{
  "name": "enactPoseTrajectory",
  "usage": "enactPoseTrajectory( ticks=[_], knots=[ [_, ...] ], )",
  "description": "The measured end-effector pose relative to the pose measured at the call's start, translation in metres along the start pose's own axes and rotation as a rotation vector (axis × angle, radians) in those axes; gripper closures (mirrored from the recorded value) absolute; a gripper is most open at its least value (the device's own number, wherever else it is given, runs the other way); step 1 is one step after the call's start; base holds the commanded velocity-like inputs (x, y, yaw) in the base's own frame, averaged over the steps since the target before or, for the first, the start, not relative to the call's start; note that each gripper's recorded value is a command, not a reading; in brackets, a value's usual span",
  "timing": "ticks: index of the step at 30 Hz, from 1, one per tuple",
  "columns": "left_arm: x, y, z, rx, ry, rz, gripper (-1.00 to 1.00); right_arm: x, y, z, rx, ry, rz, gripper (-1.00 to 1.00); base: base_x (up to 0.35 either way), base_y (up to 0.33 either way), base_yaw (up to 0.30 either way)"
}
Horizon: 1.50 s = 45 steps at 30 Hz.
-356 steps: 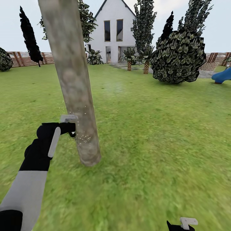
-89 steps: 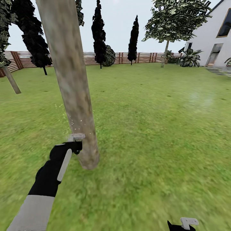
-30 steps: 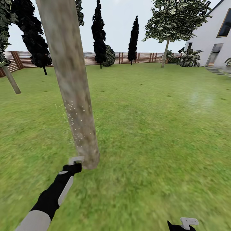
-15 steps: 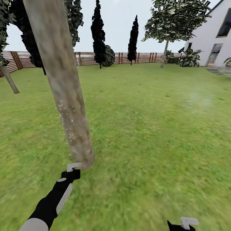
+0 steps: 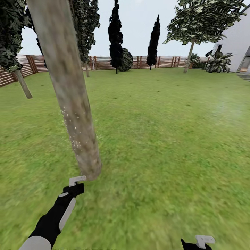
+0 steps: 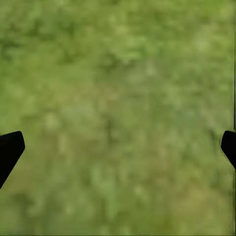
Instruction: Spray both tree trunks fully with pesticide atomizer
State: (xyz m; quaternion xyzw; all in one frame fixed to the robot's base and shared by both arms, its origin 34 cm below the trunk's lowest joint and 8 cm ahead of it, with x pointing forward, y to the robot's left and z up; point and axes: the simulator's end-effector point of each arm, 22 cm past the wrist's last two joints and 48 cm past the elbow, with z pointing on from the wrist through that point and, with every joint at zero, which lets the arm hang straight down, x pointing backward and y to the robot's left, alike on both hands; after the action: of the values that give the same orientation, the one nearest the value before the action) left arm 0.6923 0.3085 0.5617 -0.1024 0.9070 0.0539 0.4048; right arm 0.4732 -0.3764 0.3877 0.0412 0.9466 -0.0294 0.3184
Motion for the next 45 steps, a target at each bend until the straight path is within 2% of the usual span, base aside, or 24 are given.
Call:
enactPoseTrajectory(
  ticks=[5, 14, 24, 33, 45],
  knots=[
    [0.0001, 0.0008, 0.0001, -0.002, 0.0, 0.001, 1.0, -0.0003, -0.0011, 0.0, 0.003, -0.001, 0.0, -1.0, 0.024, -0.269, 0.004],
    [0.0003, 0.0014, 0.0002, -0.001, 0.002, -0.008, 1.0, -0.0003, -0.0004, 0.0, 0.002, -0.001, 0.0, -1.0, 0.231, -0.191, 0.026],
    [0.0003, 0.0015, 0.0003, -0.002, 0.002, -0.008, 1.0, 0.0001, -0.0003, 0.0, 0.002, 0.0, 0.0, -1.0, 0.188, -0.198, 0.261],
    [0.0001, 0.0028, 0.0004, -0.004, 0.002, -0.009, 1.0, 0.0, 0.0, 0.0, 0.0, 0.0, 0.0, -1.0, 0.009, -0.268, 0.05],
    [0.0003, 0.0016, 0.0003, -0.002, 0.002, -0.008, 1.0, 0.0, -0.0001, 0.0, 0.001, 0.0, 0.0, -1.0, 0.0, -0.27, 0.263]
  ],
)
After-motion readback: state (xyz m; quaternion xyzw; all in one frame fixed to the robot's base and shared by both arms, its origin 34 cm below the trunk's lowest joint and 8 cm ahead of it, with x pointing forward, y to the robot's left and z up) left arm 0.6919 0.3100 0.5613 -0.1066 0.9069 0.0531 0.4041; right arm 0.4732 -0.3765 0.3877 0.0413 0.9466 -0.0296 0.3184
